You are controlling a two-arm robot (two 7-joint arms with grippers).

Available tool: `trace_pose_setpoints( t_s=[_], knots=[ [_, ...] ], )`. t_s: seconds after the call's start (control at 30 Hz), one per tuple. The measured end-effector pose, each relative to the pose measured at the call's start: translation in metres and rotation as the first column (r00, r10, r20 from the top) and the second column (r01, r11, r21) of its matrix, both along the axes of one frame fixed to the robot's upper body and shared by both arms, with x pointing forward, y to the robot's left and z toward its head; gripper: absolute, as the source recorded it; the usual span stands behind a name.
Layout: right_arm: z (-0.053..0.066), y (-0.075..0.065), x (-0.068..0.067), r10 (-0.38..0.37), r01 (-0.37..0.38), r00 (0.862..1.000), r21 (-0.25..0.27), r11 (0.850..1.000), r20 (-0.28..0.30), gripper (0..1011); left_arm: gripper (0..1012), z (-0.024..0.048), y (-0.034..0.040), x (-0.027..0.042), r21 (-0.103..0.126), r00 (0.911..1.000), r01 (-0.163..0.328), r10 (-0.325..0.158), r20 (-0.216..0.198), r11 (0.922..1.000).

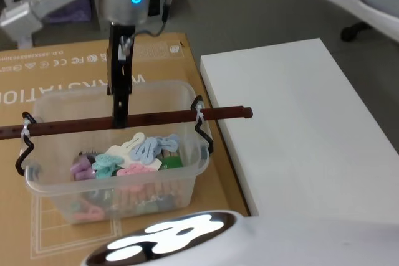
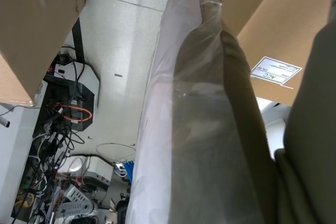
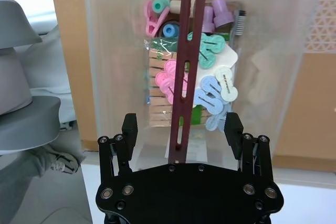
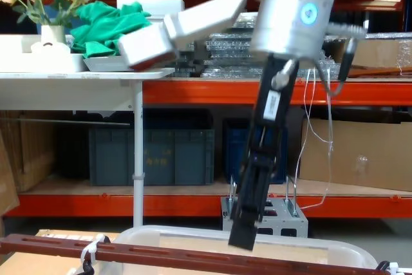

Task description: Use one hand to grasp the basket and place it at the designated location.

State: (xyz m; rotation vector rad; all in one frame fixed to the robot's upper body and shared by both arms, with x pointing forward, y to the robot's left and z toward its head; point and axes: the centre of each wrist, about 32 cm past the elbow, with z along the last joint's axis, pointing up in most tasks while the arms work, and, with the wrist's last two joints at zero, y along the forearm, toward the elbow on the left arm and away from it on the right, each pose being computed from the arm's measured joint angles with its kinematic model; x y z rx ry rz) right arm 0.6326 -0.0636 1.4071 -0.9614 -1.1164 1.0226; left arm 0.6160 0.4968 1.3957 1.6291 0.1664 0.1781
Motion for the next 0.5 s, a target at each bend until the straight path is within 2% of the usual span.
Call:
trace_pose_setpoints(
  t_s=[0.23,0.33,0.5],
  knots=[
    [0.011,-0.004,-0.003,-0.004,0.004,1.0,0.016,1.0,0.02,1000,0,0.0,0.0,0.0,0.0,1.0,0.0,0.0,0.0,1.0],
    [0.027,-0.01,-0.006,-0.013,0.01,0.998,0.041,0.999,0.055,1000,0,0.0,0.0002,0.0,0.0,1.0,-0.001,0.001,0.0,1.0],
    [0.036,-0.014,-0.007,-0.017,0.013,0.997,0.054,0.998,0.074,1000,0,0.0,0.0001,0.0,0.0,1.0,0.0,0.0,0.0,1.0]
  ],
)
